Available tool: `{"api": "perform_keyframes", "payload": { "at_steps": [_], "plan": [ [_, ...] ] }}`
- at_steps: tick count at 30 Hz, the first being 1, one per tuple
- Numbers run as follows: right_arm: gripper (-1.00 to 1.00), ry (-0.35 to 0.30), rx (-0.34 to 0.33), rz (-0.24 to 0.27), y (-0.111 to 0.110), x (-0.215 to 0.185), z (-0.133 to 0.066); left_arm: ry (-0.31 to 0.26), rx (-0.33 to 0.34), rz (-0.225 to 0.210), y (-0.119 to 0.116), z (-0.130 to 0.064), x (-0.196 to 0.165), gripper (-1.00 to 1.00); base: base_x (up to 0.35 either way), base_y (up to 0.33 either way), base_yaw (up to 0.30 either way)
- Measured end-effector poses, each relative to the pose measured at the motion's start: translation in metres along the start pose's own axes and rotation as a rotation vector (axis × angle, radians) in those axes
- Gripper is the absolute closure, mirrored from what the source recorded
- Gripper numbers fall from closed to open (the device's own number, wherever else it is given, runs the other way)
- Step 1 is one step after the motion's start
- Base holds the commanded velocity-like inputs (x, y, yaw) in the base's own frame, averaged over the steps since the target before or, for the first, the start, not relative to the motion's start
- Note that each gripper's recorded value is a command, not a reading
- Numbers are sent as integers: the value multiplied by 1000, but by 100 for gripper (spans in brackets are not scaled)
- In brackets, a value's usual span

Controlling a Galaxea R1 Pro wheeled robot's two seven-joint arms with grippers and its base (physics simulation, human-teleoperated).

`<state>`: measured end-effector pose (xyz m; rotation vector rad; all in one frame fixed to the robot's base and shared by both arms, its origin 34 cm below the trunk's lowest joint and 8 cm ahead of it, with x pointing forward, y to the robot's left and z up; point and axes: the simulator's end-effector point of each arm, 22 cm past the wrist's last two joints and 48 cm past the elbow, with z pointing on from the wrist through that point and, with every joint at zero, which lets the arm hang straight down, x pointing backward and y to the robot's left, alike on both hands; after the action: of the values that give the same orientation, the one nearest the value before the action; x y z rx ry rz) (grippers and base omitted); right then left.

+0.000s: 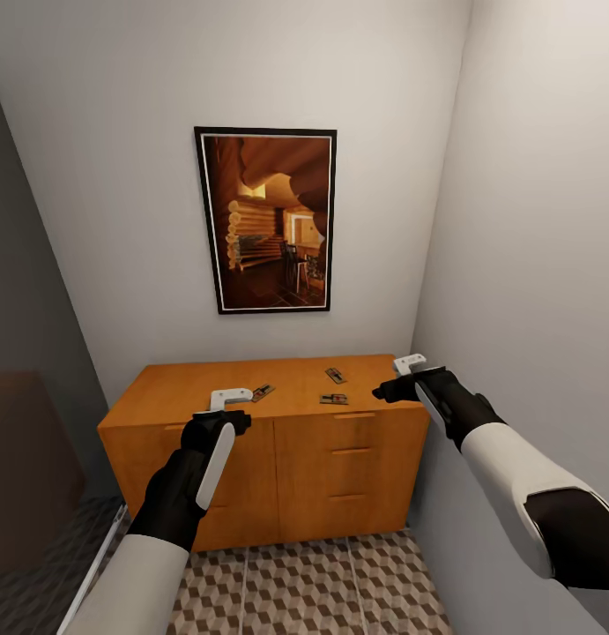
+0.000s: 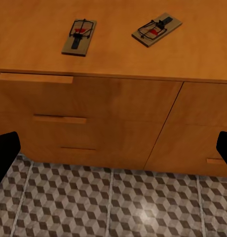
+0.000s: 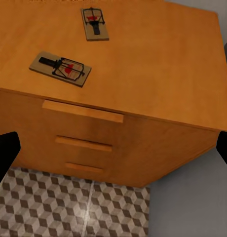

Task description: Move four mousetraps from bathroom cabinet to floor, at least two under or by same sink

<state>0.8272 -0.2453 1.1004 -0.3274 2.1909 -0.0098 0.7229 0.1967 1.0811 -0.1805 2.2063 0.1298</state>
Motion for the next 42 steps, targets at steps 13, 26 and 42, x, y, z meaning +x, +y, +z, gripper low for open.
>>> {"api": "perform_keyframes", "payload": {
  "at_steps": [13, 26, 42],
  "plan": [
    [-100, -5, -45, -2, 18, -3, 1, 0, 0, 1, 0, 0, 0, -100, 0, 0, 0],
    [-100, 1, -164, -10, 50, -3, -1, -21, 25, 66, -22, -6, -2, -100, 0, 0, 0],
    [-100, -2, -168, -12, 51, -4, -1, -24, 28, 75, -25, -7, -2, -100, 4, 0, 0]
  ]
}}
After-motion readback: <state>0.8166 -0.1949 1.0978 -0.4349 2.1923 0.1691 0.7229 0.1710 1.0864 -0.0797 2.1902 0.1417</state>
